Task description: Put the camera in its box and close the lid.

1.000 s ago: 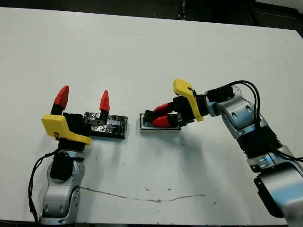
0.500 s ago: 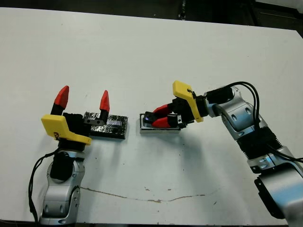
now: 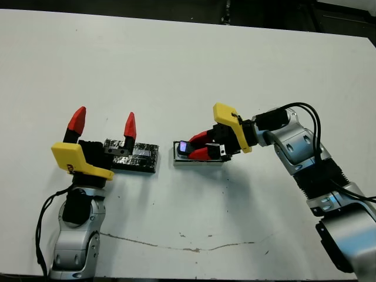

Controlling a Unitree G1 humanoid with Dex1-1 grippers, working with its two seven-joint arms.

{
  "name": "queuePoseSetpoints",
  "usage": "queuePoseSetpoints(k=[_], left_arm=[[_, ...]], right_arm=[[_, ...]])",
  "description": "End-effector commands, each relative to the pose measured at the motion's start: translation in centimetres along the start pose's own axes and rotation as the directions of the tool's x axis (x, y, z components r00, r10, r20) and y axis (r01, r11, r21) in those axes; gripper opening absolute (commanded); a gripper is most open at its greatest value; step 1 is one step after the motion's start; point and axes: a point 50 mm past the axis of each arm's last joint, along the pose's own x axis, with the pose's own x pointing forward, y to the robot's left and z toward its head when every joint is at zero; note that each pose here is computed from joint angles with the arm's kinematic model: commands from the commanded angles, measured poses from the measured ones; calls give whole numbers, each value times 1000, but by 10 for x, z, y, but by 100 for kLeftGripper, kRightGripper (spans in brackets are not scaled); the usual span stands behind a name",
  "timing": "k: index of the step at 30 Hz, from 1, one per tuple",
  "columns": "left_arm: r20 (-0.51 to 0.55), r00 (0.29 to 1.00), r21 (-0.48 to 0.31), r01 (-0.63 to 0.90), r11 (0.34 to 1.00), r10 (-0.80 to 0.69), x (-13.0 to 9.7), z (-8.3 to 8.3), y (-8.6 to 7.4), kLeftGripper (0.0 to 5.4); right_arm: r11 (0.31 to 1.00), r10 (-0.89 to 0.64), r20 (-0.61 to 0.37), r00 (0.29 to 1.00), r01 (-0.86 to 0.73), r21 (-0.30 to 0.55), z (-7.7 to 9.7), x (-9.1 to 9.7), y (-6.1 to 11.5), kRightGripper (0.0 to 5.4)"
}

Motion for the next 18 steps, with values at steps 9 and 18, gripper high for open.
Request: queuePoseSetpoints(k=[9, 18], left_arm=[[-18, 1000, 16, -4, 1000, 4, -3, -3, 0, 540], [-18, 1000, 7, 1, 1000, -1, -2, -3, 0, 540]], right_arm=[[997, 62, -90, 994, -57, 59, -20, 1, 8, 206], [996, 66, -98, 993, -61, 61, -20, -2, 8, 325]])
